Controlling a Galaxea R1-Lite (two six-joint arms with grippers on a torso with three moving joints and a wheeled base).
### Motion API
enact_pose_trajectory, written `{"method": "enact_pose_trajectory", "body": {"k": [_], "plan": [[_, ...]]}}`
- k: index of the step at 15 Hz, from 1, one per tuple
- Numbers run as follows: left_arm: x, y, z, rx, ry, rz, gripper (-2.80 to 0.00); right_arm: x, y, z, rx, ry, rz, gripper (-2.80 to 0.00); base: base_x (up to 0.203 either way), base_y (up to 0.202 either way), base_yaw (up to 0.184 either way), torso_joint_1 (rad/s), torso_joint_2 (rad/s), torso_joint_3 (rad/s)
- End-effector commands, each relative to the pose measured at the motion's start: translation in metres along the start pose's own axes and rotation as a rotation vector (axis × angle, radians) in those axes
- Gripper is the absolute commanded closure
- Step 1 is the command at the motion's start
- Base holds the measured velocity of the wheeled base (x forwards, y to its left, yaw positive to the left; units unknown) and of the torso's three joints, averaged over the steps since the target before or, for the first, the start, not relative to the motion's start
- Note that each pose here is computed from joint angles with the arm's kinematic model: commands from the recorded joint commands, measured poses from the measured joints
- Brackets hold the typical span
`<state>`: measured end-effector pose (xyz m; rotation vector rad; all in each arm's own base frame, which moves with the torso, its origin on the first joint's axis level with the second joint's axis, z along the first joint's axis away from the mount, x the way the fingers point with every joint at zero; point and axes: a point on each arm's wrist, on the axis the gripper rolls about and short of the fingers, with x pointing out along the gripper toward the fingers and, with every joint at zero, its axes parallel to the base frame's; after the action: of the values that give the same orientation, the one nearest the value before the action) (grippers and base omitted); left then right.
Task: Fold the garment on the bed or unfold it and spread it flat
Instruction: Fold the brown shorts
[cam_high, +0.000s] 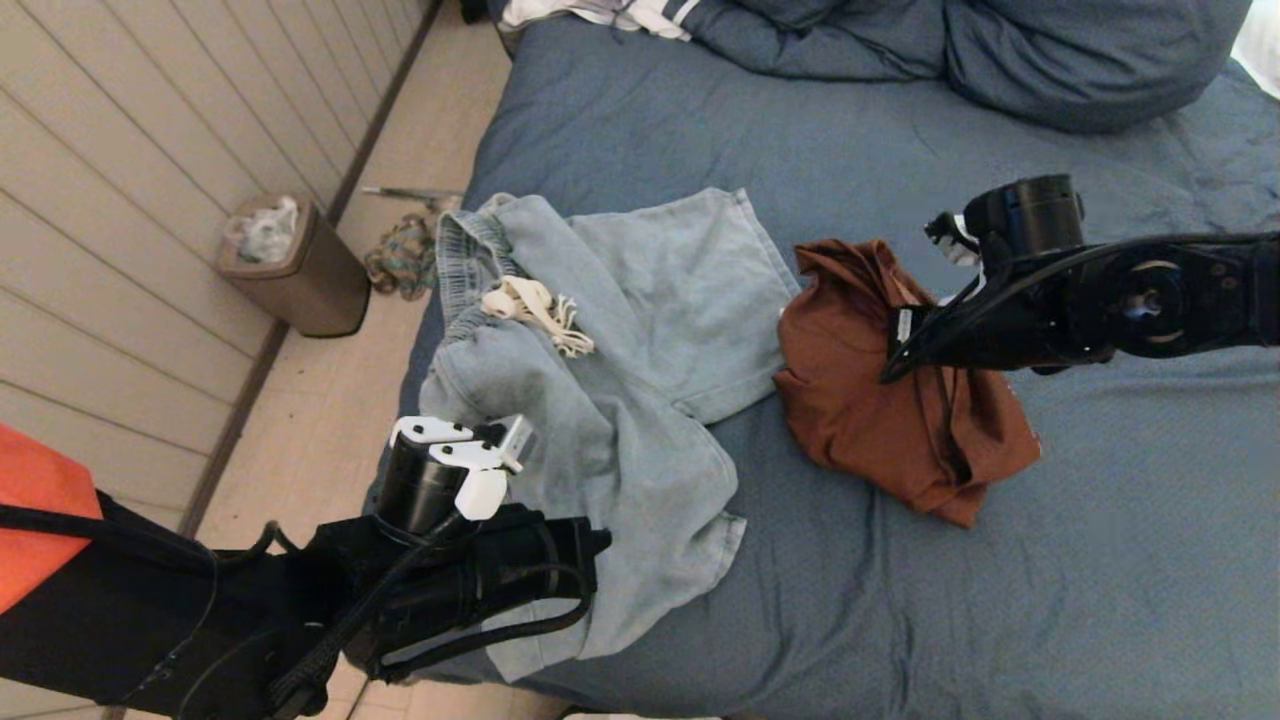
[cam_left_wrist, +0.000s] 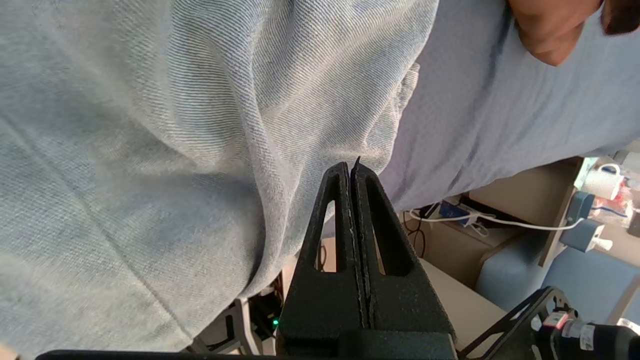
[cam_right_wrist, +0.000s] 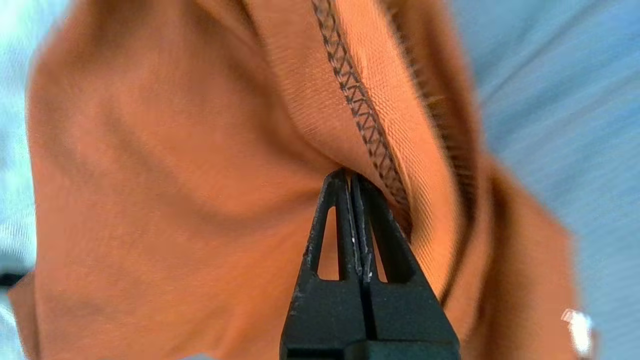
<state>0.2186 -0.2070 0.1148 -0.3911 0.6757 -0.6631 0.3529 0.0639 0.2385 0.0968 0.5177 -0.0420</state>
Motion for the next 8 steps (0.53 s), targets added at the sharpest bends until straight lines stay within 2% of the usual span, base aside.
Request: {"method": "enact_pose_trajectory", "body": {"k": [1,6,8], "plan": [[-0.006,-0.005,0.002,-0.001,-0.016,-0.019,0.00,-0.007,-0.002,0.010,0.008,-0.038,0.004,0.00,0.000,0.000,0.000,0.000,0.00,0.000],[-0.003,-0.004,0.000,-0.001,-0.004,-0.015,0.00,-0.021,0.024,0.005,-0.019,-0.038,0.084,0.00,0.000,0.000,0.000,0.000,0.00,0.000],[-0.003,-0.003,-0.001,-0.002,0.000,-0.013,0.00,-0.038,0.022,0.008,-0.015,-0.062,0.092,0.00,0.000,0.000,0.000,0.000,0.00,0.000]]}}
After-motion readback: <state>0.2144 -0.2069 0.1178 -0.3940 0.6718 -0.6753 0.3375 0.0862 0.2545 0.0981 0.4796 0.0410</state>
